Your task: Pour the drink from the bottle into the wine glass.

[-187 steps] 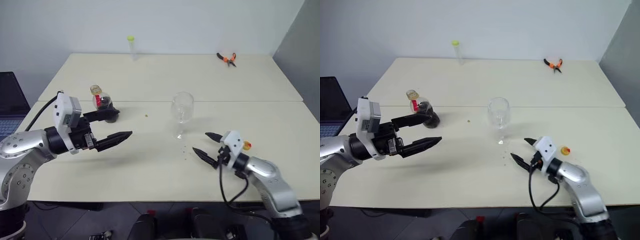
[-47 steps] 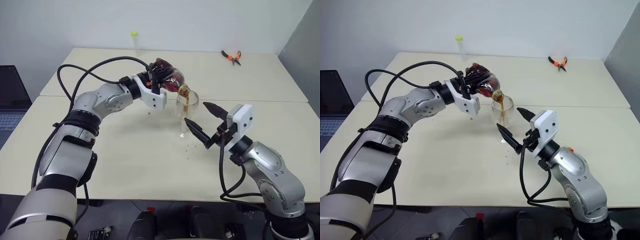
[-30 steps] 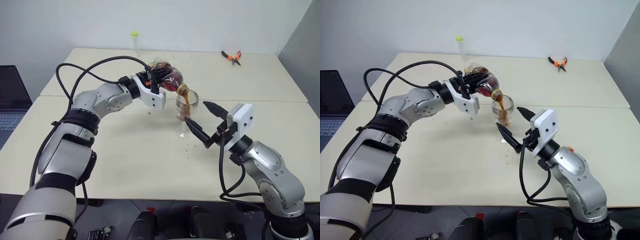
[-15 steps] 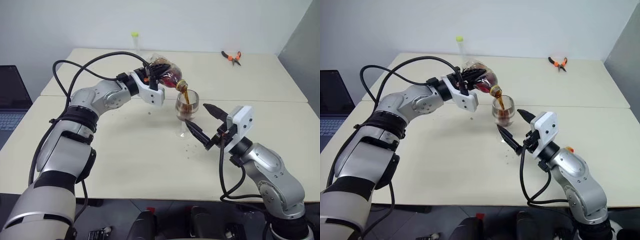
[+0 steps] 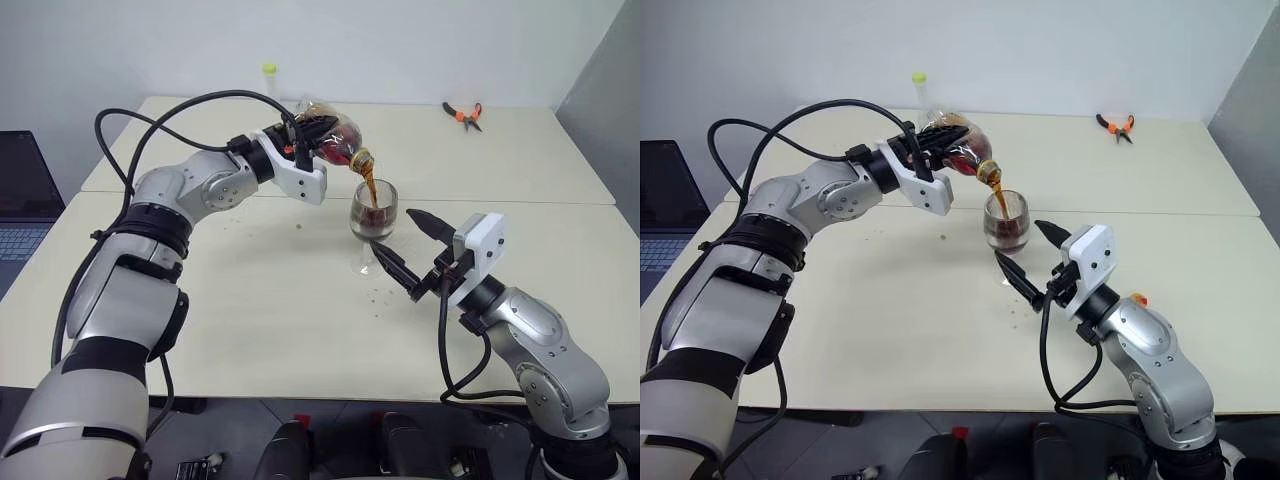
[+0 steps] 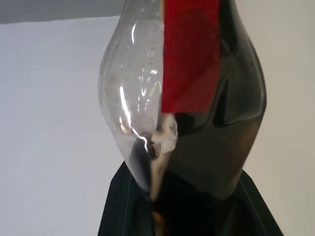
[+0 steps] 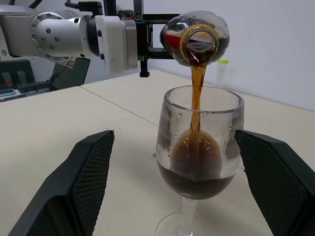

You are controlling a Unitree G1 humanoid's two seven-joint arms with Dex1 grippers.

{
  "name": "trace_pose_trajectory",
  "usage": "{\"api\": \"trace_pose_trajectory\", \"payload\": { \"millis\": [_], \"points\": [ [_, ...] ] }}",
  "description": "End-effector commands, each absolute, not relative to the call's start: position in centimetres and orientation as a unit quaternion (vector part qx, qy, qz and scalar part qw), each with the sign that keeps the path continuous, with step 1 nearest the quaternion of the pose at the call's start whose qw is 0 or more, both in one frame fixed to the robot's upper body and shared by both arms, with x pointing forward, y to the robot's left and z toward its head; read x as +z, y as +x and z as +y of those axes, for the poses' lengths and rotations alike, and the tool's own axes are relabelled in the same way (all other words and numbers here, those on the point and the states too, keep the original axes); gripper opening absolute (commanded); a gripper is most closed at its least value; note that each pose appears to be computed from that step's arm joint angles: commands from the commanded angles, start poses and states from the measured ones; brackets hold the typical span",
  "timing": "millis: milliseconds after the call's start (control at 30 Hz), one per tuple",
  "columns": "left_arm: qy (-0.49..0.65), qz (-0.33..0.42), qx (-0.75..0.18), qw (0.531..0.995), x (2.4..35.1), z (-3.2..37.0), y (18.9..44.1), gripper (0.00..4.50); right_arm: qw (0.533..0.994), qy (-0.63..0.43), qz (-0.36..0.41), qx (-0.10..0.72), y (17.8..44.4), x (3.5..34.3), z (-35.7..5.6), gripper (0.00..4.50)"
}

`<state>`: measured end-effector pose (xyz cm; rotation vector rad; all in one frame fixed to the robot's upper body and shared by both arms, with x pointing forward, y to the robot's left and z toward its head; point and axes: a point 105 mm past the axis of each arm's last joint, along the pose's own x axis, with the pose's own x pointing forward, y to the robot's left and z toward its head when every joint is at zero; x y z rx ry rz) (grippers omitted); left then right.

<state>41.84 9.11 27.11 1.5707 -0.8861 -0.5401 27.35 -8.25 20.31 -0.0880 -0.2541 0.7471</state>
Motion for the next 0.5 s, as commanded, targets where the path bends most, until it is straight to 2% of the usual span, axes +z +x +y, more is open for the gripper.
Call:
{"api": "trace_pose_trajectory", "payload": {
  "millis": [33, 500],
  "points": [
    [0.673, -0.404, -0.204, 0.585, 29.49, 9.32, 41.64, 0.7, 0.913, -0.047, -0.161, 0.371, 26.57, 21.92, -7.91, 4.21],
    [0.665, -0.401, -0.207, 0.596, 29.44, 9.41, 41.68, 0.69, 0.913, -0.048, -0.161, 0.373, 26.56, 21.9, -7.9, 4.21]
  ]
}}
